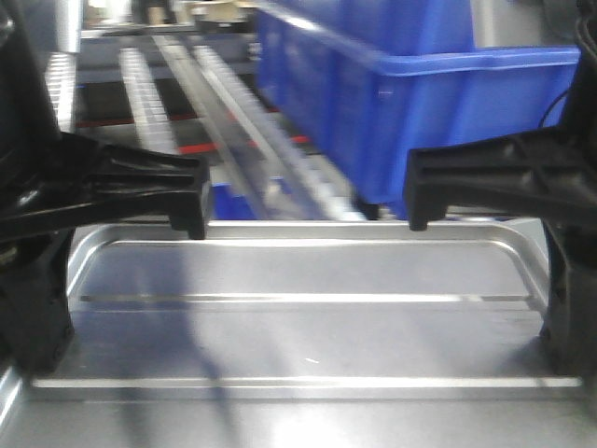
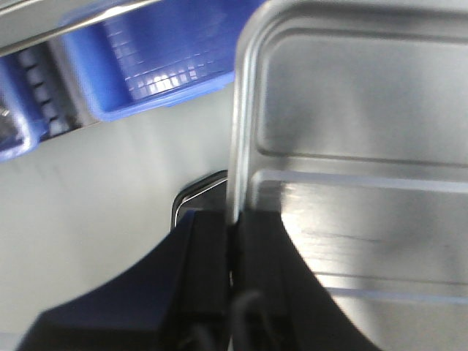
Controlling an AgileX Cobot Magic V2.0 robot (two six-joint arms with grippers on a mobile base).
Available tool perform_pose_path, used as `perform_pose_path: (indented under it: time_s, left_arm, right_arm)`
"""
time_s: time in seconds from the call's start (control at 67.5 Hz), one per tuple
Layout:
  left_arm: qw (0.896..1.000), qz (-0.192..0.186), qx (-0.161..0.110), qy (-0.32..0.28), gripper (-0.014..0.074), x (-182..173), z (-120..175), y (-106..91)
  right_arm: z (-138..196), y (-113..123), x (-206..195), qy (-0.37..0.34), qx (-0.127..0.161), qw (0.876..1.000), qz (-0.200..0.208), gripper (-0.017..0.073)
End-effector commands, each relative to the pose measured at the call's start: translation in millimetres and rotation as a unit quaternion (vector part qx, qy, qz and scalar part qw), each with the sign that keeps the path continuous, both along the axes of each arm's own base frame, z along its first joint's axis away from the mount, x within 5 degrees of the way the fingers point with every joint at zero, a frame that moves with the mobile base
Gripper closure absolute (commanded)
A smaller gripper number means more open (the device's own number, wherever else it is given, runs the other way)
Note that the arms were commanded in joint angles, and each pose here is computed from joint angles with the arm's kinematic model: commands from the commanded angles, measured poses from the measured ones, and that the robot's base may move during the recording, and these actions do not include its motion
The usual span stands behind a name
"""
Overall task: Grab silver tray and place in blue box
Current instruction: 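Hold the tray level with both grippers while the base turns away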
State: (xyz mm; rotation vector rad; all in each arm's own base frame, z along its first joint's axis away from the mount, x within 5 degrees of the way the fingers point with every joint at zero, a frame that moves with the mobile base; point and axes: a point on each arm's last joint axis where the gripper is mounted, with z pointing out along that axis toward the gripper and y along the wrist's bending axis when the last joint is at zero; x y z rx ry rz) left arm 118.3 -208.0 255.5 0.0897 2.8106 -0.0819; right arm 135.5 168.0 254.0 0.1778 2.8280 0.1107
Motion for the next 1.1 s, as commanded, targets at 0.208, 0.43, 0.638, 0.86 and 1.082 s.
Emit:
perform_pose_path:
  time_s: [0.208, 0.43, 0.638, 0.86, 1.082]
  left_arm:
    - [0.998, -0.009, -0.058, -0.015, 0.0694, -2.5, 16.8, -7.0]
    - [0.998, -0.009, -0.058, -0.015, 0.0694, -2.5, 16.8, -7.0]
    - [0.998, -0.009, -0.058, -0.015, 0.0694, -2.5, 16.8, -7.0]
    - [0.998, -0.009, -0.058, -0.015, 0.0694, -2.5, 16.8, -7.0]
    - [0.998, -0.009, -0.058, -0.015, 0.0694, -2.5, 16.8, -7.0]
  right_arm:
    - [17.9, 6.6, 3.5, -0.041, 0.06, 0.997, 0.012, 0.051]
    - [17.9, 6.6, 3.5, -0.041, 0.06, 0.997, 0.012, 0.051]
    - [17.9, 6.6, 3.5, -0.041, 0.06, 0.997, 0.012, 0.051]
    - [17.9, 6.6, 3.5, -0.041, 0.06, 0.997, 0.012, 0.051]
    - [17.9, 6.6, 3.5, -0.041, 0.06, 0.997, 0.012, 0.051]
